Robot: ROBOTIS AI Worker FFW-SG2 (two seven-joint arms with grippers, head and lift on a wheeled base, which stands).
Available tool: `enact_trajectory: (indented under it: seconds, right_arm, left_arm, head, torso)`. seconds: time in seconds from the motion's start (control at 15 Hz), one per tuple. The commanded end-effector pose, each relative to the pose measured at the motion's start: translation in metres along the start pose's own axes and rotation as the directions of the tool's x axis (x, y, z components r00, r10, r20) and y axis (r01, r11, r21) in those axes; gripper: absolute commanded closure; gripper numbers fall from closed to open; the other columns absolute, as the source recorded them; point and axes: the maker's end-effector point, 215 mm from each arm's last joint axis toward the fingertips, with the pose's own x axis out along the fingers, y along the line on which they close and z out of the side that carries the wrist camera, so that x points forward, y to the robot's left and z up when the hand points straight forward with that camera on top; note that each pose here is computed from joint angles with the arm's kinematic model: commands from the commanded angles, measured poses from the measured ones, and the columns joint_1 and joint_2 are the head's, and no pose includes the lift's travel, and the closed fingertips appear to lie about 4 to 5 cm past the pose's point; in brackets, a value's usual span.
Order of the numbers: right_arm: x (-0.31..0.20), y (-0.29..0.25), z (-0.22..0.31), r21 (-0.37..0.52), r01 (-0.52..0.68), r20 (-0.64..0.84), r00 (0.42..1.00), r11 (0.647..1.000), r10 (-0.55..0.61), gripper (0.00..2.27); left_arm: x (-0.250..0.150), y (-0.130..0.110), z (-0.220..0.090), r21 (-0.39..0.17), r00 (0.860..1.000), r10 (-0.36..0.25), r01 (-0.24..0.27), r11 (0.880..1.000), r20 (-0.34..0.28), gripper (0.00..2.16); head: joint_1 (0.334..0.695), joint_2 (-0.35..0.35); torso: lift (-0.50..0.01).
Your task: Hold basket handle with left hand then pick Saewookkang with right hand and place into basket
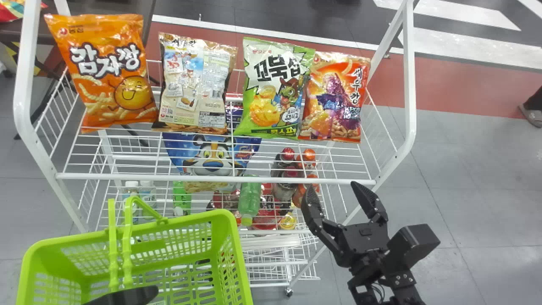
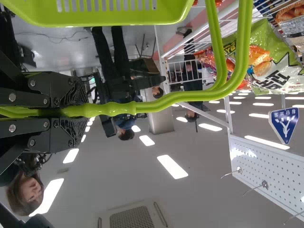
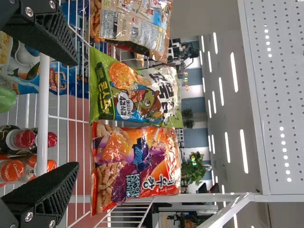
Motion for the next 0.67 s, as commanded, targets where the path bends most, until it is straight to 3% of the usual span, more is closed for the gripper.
enact_trajectory:
  seconds: [0.0, 0.6]
  right_arm:
    - [0.0004, 0.0022, -0.0002, -0.003, -0.001, 0.0, 1.0, 1.0, 0.001, 0.04]
    - [0.0034, 0.0082, 0.0005, -0.013, -0.007, 0.001, 1.0, 1.0, 0.007, 0.16]
  left_arm:
    - [0.0008, -0.0009, -0.0035, -0.032, 1.0, -0.005, 0.005, 0.999, -0.001, 2.15]
    - [0.0011, -0.0014, -0.0045, -0.036, 1.0, -0.01, 0.01, 0.999, -0.002, 2.15]
  head:
    - [0.695, -0.247]
    - [0.695, -0.234]
  torso:
    - [-0.019]
    - [-0.019]
